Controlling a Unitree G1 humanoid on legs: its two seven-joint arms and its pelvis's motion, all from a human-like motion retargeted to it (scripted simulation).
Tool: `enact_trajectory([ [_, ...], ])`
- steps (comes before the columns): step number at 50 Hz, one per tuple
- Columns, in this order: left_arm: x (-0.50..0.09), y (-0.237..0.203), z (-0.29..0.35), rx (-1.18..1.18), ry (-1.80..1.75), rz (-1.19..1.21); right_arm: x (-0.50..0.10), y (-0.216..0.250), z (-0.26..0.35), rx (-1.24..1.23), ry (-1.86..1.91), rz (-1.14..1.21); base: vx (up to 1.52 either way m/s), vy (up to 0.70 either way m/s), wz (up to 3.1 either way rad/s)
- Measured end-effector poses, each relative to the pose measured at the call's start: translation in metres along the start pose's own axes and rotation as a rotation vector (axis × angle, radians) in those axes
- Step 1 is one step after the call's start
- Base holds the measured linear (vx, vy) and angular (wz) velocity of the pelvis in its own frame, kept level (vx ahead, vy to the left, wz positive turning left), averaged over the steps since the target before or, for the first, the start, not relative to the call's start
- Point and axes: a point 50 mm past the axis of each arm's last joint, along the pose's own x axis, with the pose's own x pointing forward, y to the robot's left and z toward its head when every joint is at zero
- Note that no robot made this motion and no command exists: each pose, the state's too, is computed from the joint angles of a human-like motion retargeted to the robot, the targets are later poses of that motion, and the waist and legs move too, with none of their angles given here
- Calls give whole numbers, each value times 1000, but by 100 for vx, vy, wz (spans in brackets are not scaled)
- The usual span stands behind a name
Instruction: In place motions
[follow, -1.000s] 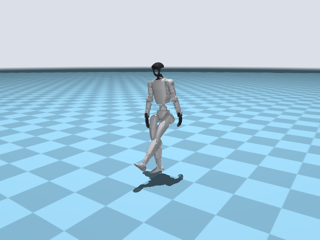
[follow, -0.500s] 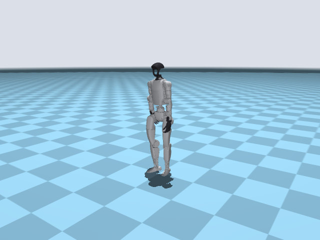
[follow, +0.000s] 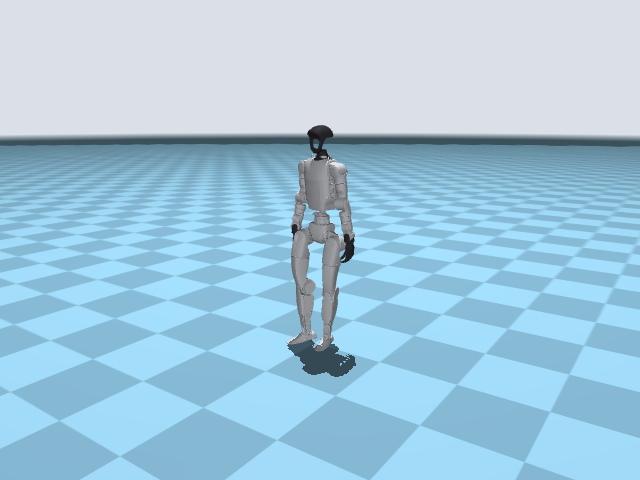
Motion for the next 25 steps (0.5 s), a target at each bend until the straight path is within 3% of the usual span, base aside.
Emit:
enact_trajectory([
  [25,0,6,-15,-33,30,21,-5,0,-60,81,239,-6,2,6,-3],
])
